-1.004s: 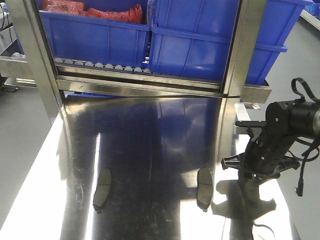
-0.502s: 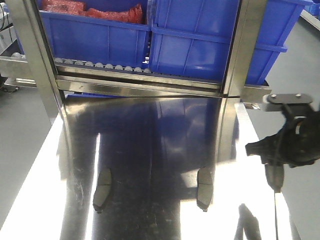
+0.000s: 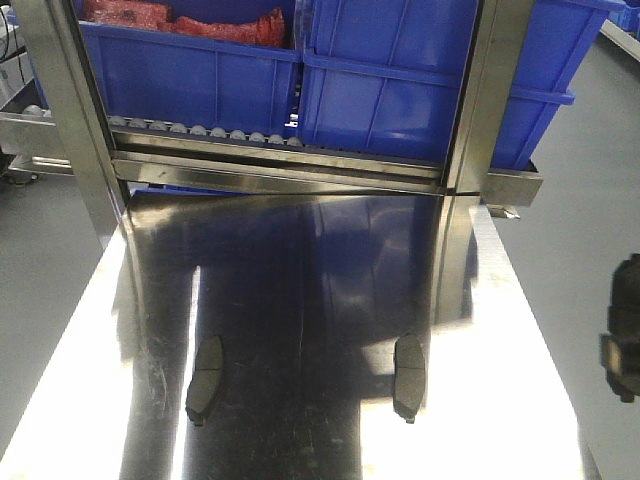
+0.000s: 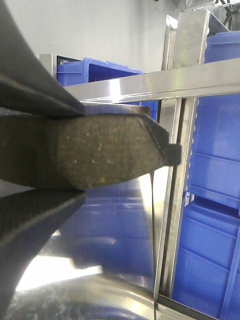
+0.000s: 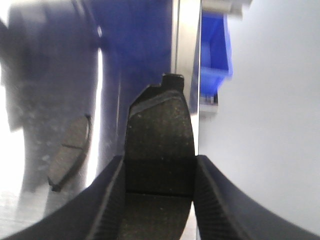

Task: Move and align brake pads A on conveyor
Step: 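Grasp that brake pad with the right gripper and lift it, then turn the base away from the steel table holding both pads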

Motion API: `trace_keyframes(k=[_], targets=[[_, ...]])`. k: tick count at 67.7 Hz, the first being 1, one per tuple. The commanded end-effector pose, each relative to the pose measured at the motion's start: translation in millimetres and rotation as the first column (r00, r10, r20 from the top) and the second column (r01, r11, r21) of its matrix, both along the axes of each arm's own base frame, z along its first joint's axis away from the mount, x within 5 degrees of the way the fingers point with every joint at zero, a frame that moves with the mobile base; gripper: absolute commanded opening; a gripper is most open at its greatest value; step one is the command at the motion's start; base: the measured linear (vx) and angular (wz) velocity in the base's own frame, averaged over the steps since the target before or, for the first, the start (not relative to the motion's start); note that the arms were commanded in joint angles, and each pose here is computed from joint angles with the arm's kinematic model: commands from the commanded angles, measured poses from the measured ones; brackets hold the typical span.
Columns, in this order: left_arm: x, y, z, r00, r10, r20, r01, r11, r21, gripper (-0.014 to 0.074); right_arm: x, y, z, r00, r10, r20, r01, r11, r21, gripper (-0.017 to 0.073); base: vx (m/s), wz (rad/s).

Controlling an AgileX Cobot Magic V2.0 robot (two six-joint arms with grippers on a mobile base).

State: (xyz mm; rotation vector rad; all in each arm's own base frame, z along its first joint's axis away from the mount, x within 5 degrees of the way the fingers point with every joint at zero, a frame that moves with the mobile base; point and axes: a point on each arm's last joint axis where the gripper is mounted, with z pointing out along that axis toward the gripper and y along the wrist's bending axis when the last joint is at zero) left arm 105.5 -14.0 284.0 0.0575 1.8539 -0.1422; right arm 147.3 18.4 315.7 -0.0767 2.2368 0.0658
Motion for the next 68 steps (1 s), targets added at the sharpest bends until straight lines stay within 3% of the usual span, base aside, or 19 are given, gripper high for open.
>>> trace_keyframes(k=[1, 19, 33, 68], targets=[[1, -0.4, 19, 0.992, 0.0, 0.129, 0.003, 1.0, -0.019, -0.0006, -19, -3, 18, 0.974, 0.018, 0.225, -0.02, 1.0, 0.009, -0.001, 0.0, 0.0], [1, -0.4, 19, 0.992, 0.0, 0.129, 0.003, 1.0, -0.019, -0.0006, -68, -9, 3, 0.905, 0.014, 0.425, -0.032, 0.999, 0.036, -0.001, 0.0, 0.0], [1, -0.4, 19, 0.992, 0.0, 0.129, 0.003, 1.0, -0.019, -0.0006, -77, -11, 3, 0.867, 0.013, 0.498, -0.037, 0.999, 0.038, -0.001, 0.0, 0.0], [1, -0.4, 19, 0.992, 0.0, 0.129, 0.003, 1.0, -0.019, -0.0006, -77, -11, 4, 0.864, 0.012, 0.503, -0.038, 0.998, 0.04, -0.001, 0.0, 0.0]])
